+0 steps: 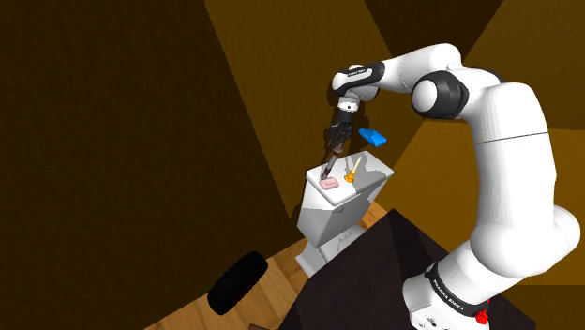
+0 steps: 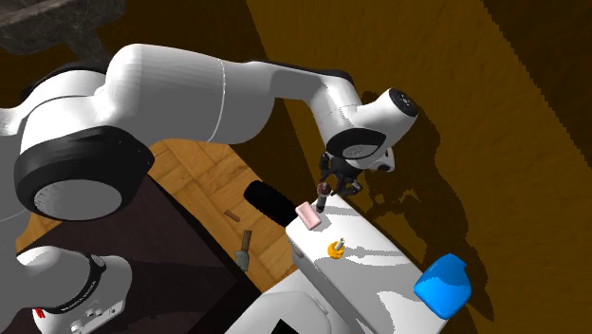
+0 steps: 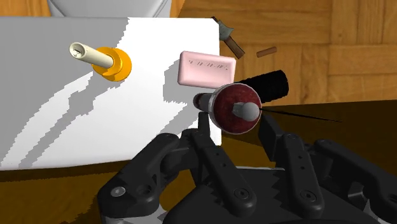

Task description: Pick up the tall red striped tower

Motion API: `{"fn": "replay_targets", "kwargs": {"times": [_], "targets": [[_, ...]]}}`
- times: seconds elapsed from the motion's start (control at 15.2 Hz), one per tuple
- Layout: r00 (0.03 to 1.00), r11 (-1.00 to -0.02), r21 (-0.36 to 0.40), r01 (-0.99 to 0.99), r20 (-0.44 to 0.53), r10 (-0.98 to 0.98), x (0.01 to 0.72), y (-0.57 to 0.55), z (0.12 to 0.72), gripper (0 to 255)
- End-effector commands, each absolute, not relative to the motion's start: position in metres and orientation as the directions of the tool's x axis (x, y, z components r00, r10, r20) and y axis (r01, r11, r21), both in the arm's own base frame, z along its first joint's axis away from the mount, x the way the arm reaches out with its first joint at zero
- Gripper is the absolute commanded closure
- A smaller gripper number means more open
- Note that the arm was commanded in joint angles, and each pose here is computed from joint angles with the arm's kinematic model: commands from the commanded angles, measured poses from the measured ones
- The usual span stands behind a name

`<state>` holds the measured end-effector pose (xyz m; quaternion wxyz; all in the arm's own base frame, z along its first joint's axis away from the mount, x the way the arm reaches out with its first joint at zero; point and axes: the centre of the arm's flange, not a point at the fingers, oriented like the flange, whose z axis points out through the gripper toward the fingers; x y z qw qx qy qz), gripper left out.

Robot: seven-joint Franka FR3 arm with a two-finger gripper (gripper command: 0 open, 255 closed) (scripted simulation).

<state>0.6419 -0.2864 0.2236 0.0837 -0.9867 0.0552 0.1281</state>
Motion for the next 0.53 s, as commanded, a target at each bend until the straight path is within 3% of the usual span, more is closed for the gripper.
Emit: {"fn": "replay_targets", "kwargs": {"times": [0.0, 0.46], "targets": [[0.964, -0.981, -0.146, -0.129, -0.252, -0.089, 0.644, -0.288, 0.235, 255], [0.964, -0.981, -0.146, -0.129, -0.252, -0.089, 0.644, -0.288, 0.268, 255]]}}
